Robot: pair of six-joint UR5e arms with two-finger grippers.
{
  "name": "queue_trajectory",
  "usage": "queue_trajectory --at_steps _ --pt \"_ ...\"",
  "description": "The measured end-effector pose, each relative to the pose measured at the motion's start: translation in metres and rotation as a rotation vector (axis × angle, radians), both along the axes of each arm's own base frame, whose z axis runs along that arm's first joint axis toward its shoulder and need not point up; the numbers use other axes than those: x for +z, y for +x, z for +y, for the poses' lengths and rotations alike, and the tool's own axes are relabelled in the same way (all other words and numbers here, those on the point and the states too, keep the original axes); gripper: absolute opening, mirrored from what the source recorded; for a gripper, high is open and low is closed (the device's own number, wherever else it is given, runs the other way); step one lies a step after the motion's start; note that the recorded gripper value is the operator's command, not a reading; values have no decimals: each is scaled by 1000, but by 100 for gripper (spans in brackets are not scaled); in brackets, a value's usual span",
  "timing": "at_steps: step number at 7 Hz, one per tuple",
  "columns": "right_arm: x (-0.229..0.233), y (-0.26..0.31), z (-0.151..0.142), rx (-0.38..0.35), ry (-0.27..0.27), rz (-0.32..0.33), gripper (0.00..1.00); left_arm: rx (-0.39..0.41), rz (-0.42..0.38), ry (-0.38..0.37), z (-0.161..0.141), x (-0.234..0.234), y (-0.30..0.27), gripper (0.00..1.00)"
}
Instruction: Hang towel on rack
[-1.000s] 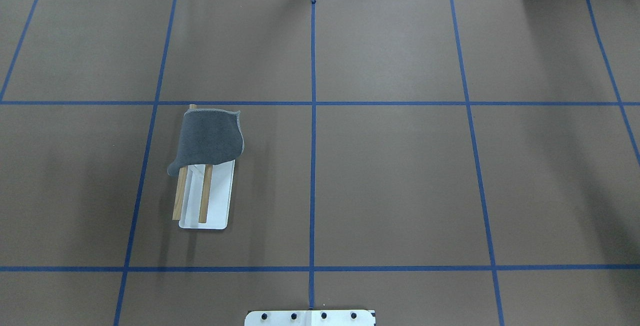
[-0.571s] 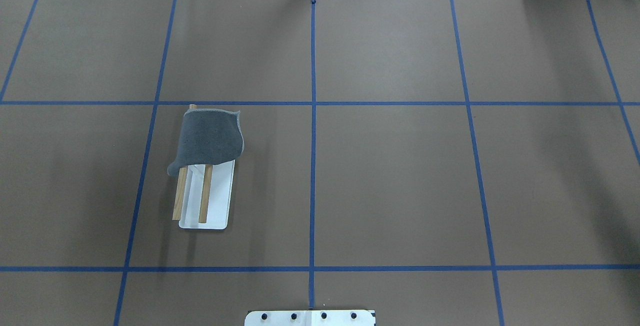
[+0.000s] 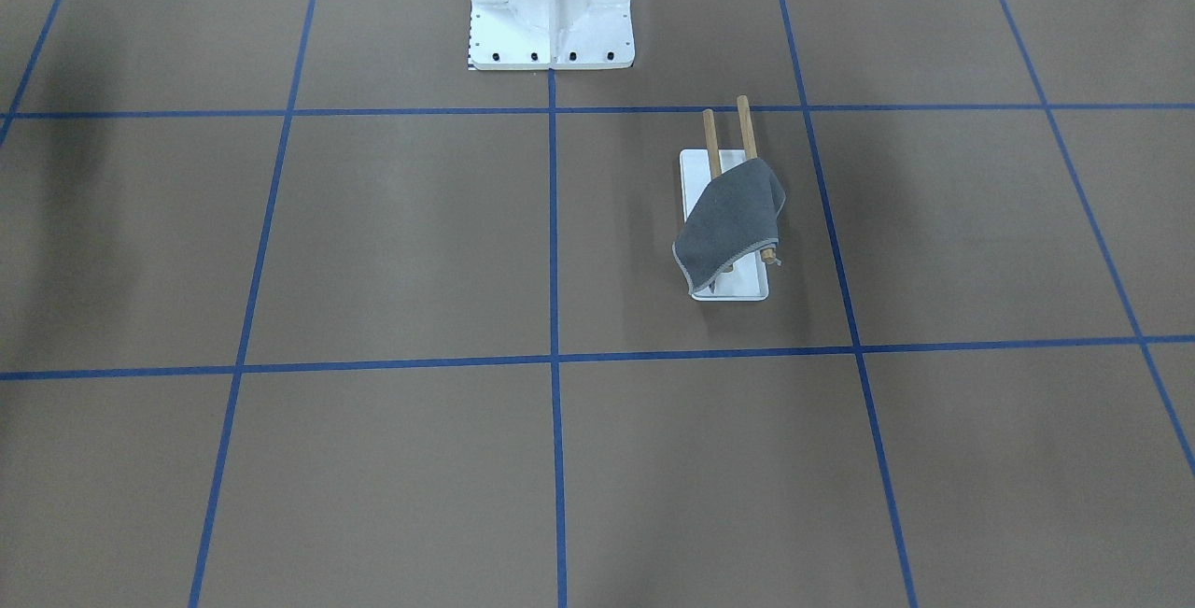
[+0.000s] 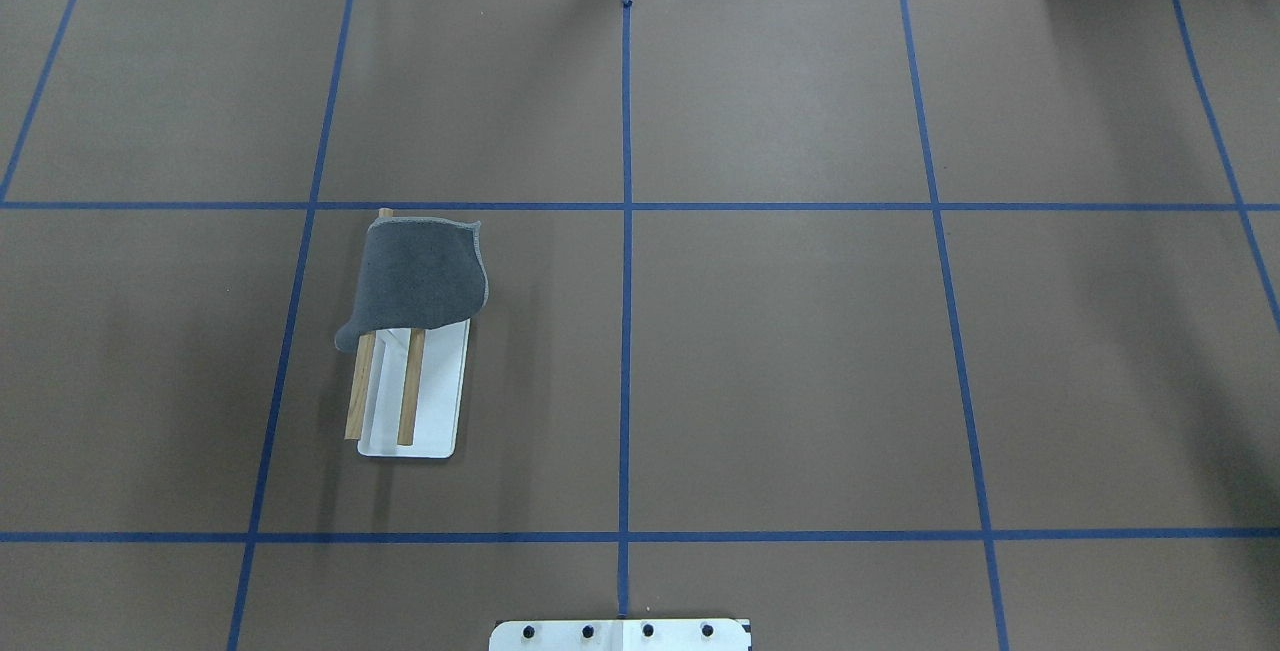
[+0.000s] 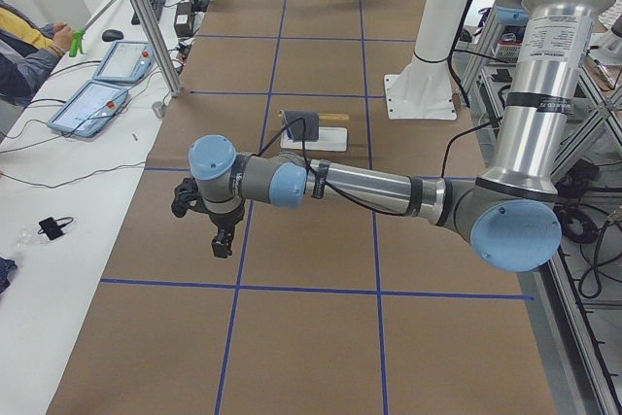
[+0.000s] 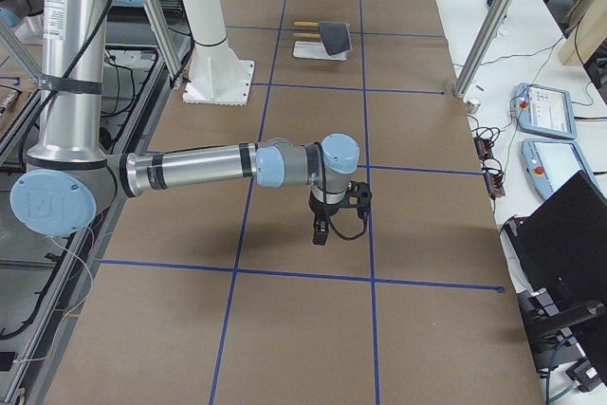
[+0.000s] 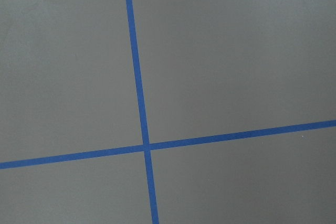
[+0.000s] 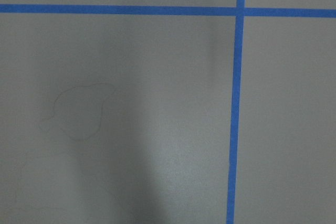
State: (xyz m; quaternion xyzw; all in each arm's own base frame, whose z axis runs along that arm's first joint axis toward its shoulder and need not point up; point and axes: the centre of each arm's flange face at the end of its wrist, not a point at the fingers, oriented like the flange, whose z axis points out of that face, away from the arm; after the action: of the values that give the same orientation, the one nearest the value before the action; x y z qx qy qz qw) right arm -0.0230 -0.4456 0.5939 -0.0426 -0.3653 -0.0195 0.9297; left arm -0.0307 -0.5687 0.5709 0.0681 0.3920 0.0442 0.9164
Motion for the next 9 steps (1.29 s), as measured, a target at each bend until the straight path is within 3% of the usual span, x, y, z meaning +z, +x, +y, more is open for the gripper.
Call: queue_trajectory --at_steps 5,9 --pt "8 1 -1 1 -14 3 100 5 3 49 0 -1 3 98" --pt "23 23 -2 51 -46 4 100 27 4 69 -1 -5 17 98"
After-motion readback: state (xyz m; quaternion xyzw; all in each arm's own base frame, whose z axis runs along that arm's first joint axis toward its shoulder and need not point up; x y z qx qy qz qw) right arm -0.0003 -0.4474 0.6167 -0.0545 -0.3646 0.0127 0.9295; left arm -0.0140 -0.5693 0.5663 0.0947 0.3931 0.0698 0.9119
